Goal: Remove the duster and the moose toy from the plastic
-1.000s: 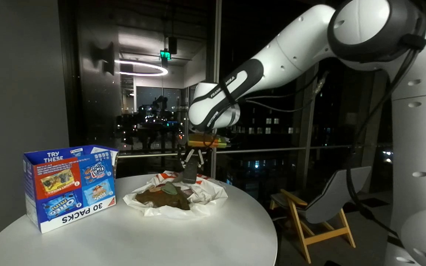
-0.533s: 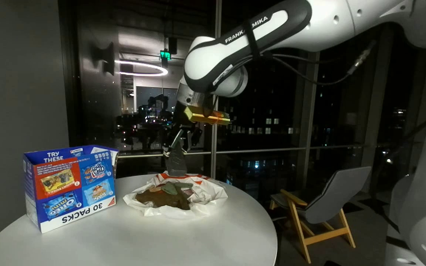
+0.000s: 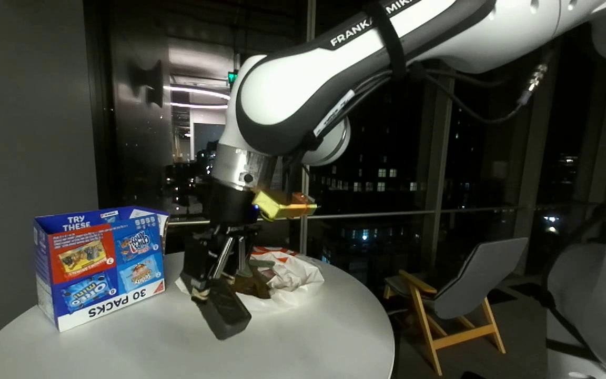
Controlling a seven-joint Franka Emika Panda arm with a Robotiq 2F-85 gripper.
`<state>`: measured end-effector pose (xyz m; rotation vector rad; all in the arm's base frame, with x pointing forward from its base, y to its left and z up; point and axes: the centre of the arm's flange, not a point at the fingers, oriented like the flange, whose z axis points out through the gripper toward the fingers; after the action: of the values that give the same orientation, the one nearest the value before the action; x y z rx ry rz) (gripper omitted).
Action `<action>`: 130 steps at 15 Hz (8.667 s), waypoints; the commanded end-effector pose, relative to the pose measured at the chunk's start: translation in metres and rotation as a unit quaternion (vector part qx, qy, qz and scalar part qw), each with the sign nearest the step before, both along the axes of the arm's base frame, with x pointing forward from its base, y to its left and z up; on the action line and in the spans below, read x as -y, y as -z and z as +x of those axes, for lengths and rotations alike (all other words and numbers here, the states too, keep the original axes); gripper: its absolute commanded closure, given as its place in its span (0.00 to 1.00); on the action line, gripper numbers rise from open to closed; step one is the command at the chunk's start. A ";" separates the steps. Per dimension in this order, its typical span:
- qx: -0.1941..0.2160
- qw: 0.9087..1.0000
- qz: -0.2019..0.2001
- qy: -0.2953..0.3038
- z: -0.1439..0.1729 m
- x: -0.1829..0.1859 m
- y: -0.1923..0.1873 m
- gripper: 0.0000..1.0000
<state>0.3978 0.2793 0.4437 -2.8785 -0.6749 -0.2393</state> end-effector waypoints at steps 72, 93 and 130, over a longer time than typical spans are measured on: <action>0.083 0.970 -0.228 0.001 0.302 0.134 0.108 0.91; 0.049 0.956 0.009 -0.289 0.162 0.040 -0.046 0.91; -0.039 0.986 -0.092 -0.133 0.119 0.084 0.007 0.00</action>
<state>0.5406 0.2080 0.4346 -2.7723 -1.2807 -0.0491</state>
